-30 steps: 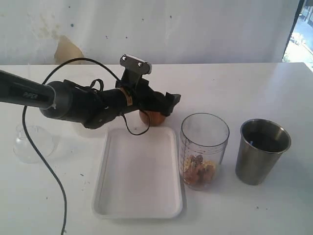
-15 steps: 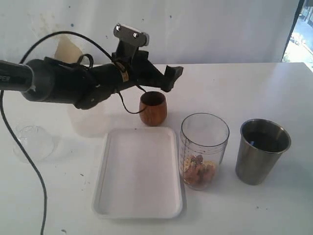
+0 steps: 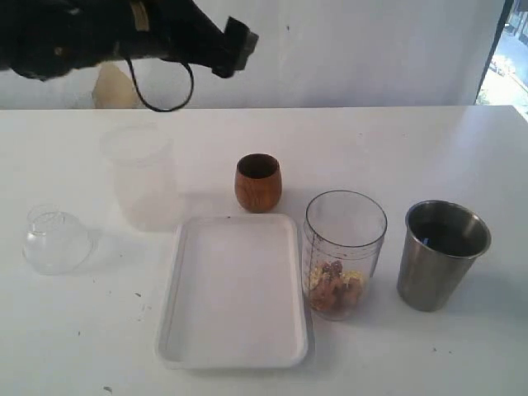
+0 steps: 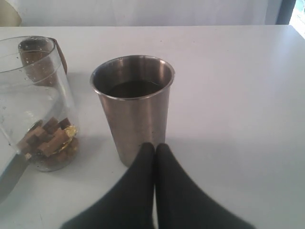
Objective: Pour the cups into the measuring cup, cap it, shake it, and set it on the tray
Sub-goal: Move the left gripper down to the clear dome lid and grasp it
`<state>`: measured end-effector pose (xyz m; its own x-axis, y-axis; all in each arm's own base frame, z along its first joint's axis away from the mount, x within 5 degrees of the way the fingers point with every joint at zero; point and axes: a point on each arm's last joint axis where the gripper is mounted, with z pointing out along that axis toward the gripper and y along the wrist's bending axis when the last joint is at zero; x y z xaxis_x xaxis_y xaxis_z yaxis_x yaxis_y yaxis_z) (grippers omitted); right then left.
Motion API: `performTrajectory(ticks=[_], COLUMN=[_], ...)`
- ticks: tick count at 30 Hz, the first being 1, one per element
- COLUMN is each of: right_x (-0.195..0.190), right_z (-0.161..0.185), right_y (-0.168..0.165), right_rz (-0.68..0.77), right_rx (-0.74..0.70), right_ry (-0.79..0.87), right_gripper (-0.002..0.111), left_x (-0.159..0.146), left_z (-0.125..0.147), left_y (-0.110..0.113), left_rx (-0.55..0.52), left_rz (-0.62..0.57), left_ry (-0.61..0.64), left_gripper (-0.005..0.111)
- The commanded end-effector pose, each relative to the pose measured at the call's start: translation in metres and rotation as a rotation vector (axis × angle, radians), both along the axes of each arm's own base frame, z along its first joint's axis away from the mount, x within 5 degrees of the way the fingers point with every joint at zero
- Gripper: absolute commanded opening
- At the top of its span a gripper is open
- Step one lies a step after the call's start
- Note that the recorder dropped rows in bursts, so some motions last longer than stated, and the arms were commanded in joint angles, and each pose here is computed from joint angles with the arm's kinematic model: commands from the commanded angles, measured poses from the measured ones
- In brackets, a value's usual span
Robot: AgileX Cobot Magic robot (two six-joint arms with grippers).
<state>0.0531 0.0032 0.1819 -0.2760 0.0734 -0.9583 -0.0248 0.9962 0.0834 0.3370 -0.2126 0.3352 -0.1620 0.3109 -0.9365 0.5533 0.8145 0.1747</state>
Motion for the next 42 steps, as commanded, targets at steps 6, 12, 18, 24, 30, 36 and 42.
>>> performTrajectory(ticks=[6, 12, 18, 24, 30, 36, 42], right_x=[0.0, 0.0, 0.0, 0.0, 0.0, 0.0, 0.0], right_z=[0.0, 0.0, 0.0, 0.0, 0.0, 0.0, 0.0], right_y=[0.0, 0.0, 0.0, 0.0, 0.0, 0.0, 0.0], right_rz=[-0.003, -0.003, -0.003, -0.003, -0.003, -0.003, -0.003], right_rx=[-0.001, -0.001, -0.001, -0.001, -0.001, -0.001, -0.001], right_ry=[-0.014, -0.014, -0.014, -0.014, -0.014, -0.014, -0.014], right_gripper=[0.0, 0.0, 0.0, 0.0, 0.0, 0.0, 0.0], left_x=[-0.058, -0.087, -0.076, -0.038, -0.014, -0.002, 0.005], left_z=[0.05, 0.059, 0.025, -0.035, -0.106, -0.126, -0.143], left_y=[0.058, 0.08, 0.105, 0.136, 0.15, 0.146, 0.15], left_rx=[0.266, 0.295, 0.376, 0.285, 0.279, 0.227, 0.291], left_rz=[0.151, 0.215, 0.451, 0.574, 0.598, 0.569, 0.593], left_ry=[0.146, 0.308, 0.608, 0.984, 1.016, 0.924, 0.923], left_gripper=[0.03, 0.0, 0.005, 0.07, 0.07, 0.07, 0.067])
